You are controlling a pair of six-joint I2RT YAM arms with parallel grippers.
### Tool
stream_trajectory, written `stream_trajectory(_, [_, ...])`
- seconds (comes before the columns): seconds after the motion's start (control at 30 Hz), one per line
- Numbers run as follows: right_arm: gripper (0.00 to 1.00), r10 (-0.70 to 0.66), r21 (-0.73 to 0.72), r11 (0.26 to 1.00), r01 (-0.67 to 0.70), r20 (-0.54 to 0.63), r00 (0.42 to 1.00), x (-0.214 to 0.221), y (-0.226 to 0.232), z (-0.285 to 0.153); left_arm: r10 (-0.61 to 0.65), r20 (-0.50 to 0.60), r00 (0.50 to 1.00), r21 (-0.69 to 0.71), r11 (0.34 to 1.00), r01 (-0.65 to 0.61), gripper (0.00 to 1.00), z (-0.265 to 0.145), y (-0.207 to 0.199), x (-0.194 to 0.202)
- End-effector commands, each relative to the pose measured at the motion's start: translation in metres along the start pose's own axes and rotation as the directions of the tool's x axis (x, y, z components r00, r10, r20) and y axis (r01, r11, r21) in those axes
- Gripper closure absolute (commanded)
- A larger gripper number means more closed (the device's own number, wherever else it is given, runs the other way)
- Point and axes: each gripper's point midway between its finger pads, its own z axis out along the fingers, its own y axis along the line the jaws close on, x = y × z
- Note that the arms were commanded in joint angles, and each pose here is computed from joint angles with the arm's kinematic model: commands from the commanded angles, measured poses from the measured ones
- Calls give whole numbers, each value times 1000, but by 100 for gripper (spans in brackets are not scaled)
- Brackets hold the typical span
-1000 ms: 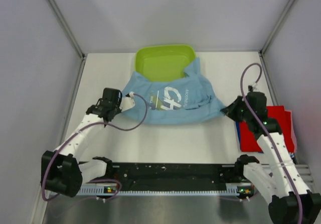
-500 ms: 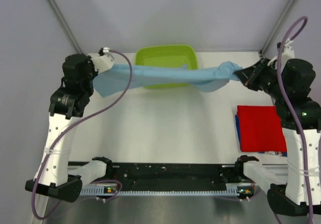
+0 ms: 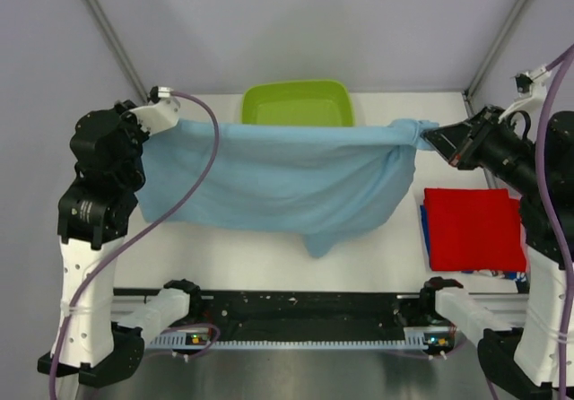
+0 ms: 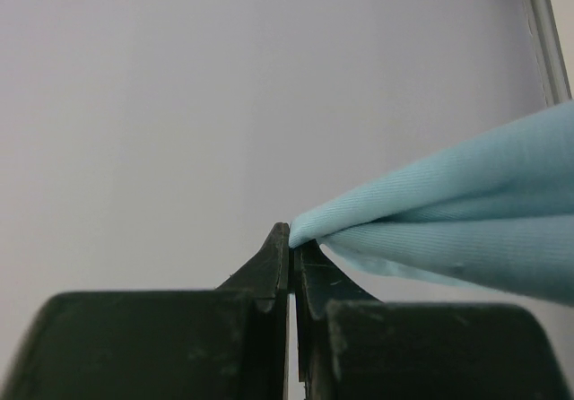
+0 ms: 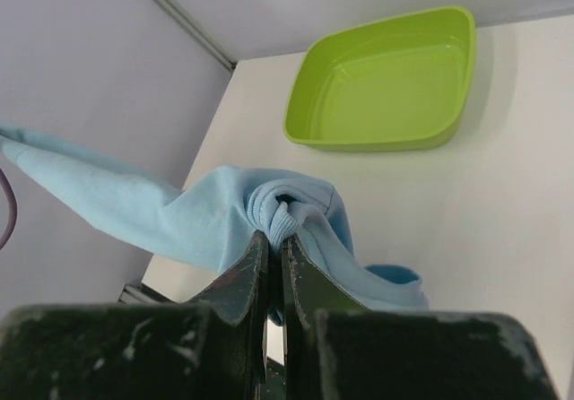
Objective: Fold and stack the t-shirts
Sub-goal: Fold the flattened tshirt in 1/3 of the way
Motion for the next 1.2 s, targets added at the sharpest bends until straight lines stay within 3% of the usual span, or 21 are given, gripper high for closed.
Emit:
stream_trajectory(0.0, [100, -10, 22, 1000, 11, -49, 999, -1, -20, 35, 12, -30, 999, -14, 1000, -13, 100, 19, -8, -4])
stream_trajectory(0.2, [100, 4, 5, 1000, -4, -50, 999, -27, -30, 86, 20, -16, 1000, 1, 1000, -20, 100, 54, -29, -24])
stream_trajectory(0.33, [100, -11, -16, 1000, 10, -34, 999, -35, -22, 82, -2, -11, 1000, -29, 1000, 2, 100, 59, -16, -31])
stream_trajectory(0.63, [100, -58, 21, 998, 60, -106, 993, 16, -21, 21, -32, -21, 999, 32, 999, 32, 100, 42, -36, -7])
stream_trajectory(0.8, [100, 33, 126, 992, -4, -225, 974, 80, -53, 5, 14, -33, 999, 228, 974, -6, 100, 34, -101, 13])
stream_trajectory(0.93, [100, 209, 200, 969, -143, -369, 905, 163, -85, 4, 57, -8, 998, 457, 888, -47, 100, 15, -179, 33])
stream_trajectory(1.07, [100, 451, 312, 891, -330, -523, 723, 269, -111, -6, 188, -11, 982, 657, 741, -135, 100, -8, -283, 82])
stream_trajectory(1.17, [100, 569, 396, 822, -409, -559, 603, 321, -117, -27, 302, -33, 953, 736, 653, -182, 100, -30, -336, 126])
